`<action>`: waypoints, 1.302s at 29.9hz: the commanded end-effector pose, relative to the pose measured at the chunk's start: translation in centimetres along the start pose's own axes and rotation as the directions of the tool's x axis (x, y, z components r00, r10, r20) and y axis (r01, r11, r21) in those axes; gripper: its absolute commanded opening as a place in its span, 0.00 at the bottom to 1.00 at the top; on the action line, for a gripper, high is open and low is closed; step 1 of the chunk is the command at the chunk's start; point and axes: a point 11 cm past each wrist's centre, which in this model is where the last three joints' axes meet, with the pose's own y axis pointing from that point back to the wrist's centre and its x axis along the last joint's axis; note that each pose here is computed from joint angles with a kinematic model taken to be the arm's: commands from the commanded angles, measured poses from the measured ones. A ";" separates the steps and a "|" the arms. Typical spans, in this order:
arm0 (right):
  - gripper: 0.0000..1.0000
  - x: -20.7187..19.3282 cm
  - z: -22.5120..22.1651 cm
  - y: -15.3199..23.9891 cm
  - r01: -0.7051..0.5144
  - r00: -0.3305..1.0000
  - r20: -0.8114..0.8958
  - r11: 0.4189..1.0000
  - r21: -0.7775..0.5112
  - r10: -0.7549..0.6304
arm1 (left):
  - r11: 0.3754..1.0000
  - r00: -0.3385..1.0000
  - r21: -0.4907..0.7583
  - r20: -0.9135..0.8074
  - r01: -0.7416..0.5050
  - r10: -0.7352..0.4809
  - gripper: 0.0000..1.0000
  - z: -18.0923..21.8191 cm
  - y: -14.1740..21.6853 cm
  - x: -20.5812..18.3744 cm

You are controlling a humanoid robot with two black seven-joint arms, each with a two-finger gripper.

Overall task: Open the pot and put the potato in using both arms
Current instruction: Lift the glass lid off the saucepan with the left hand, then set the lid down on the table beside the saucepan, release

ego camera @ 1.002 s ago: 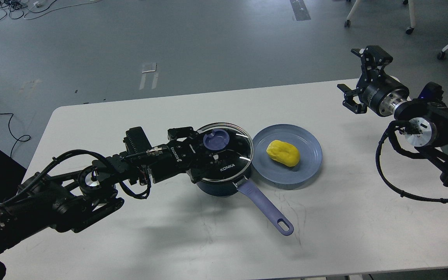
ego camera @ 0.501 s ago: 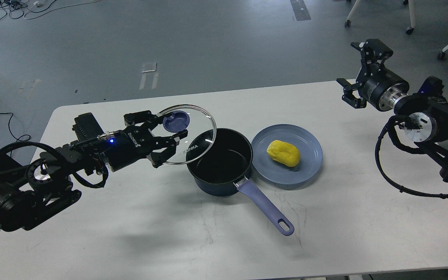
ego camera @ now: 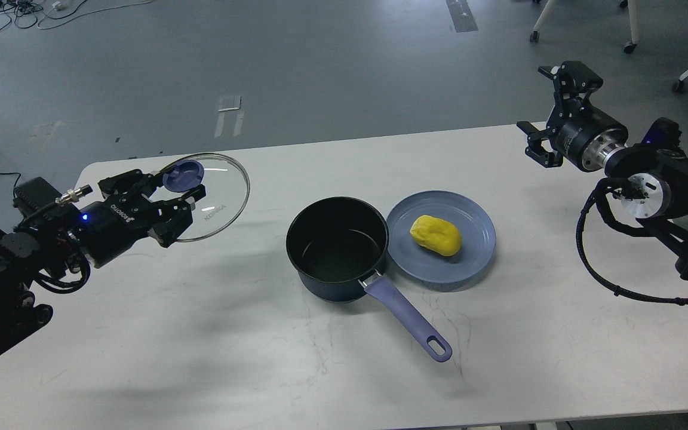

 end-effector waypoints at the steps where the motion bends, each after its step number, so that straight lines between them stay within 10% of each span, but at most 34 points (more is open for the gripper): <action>1: 1.00 0.0 0.0 0.0 0.000 1.000 0.000 1.000 0.000 0.000 | 0.998 0.997 0.034 -0.057 0.058 -0.056 0.57 0.0 1.5 -3.3; 9: 1.00 0.4 -0.2 0.1 -0.007 1.000 -0.005 1.000 0.003 0.007 | 0.985 0.981 0.086 -0.134 0.151 -0.139 0.57 0.5 1.8 -9.5; 39: 1.00 1.1 -0.8 0.4 -0.019 1.000 -0.017 1.000 0.008 0.019 | 0.987 0.974 0.087 -0.195 0.139 -0.120 0.69 1.6 0.8 -10.3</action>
